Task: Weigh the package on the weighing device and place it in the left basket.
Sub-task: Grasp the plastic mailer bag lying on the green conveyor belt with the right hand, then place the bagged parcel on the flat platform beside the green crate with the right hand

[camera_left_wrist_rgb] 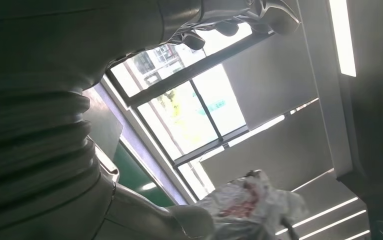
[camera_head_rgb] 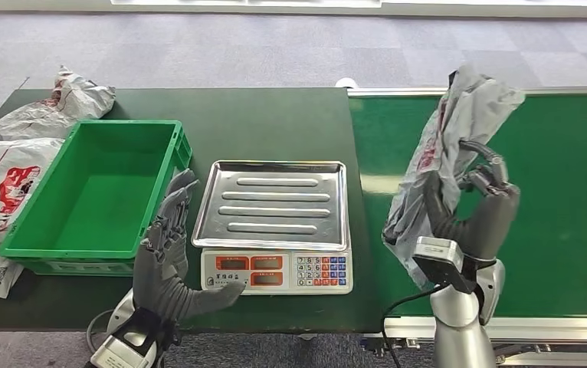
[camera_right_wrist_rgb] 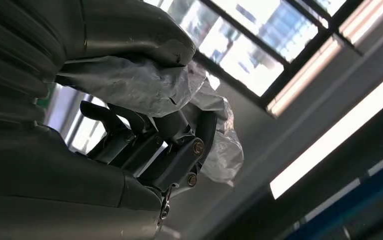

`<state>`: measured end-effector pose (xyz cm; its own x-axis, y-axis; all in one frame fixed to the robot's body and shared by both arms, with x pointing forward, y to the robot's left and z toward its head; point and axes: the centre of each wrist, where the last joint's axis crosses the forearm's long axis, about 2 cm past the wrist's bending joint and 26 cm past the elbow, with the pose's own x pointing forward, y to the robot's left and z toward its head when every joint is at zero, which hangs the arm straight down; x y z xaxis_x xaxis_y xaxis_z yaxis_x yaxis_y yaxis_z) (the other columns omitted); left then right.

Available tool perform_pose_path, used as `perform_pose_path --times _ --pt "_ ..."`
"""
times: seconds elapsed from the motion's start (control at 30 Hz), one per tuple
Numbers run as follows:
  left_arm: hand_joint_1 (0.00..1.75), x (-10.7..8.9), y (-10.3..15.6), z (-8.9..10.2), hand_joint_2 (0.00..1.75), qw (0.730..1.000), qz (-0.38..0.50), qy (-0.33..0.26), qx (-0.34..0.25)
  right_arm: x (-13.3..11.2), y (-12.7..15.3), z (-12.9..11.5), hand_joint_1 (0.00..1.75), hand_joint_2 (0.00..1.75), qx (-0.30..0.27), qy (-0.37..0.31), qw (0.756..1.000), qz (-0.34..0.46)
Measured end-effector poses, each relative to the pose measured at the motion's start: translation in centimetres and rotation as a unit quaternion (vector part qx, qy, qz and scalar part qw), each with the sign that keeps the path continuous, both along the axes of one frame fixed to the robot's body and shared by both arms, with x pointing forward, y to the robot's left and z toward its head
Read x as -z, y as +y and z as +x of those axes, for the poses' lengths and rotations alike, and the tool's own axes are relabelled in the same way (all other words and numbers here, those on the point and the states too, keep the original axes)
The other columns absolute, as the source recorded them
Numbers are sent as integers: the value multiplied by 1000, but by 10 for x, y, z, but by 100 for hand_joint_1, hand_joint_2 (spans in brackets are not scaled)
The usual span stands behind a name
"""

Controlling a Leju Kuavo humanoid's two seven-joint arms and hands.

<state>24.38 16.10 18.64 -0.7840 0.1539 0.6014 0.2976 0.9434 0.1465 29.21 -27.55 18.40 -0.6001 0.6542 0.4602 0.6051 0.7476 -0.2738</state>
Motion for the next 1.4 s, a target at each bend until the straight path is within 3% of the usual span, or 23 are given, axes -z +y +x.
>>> perform_pose_path --times 0.13,0.27,0.8,0.9,1.03,1.13,1.27,1.4 --pt "0 -2 -1 1 175 1000 -1 0 -1 -24 1 -13 175 175 74 -65 995 -9" --pt "0 -5 -3 3 175 1000 -2 0 -2 -33 2 -17 175 175 126 -79 989 -17" --pt "0 -13 -7 9 175 1000 -10 -9 1 -43 30 4 175 175 73 -76 994 -11" --pt "0 -15 -9 12 175 1000 -14 -13 21 -46 44 18 175 175 10 -55 998 -16" --pt "0 -23 -23 24 175 998 -19 -27 55 -58 111 58 175 175 -122 -25 992 -17" --pt "0 -21 -30 26 175 998 -21 -22 62 -60 155 69 175 175 -194 0 981 -12" --pt "0 -17 -31 28 175 998 -21 -14 60 -50 183 71 175 175 -241 31 970 -20" --pt "0 -13 -31 30 175 998 -18 -8 57 -35 194 72 175 175 -260 61 964 -19"
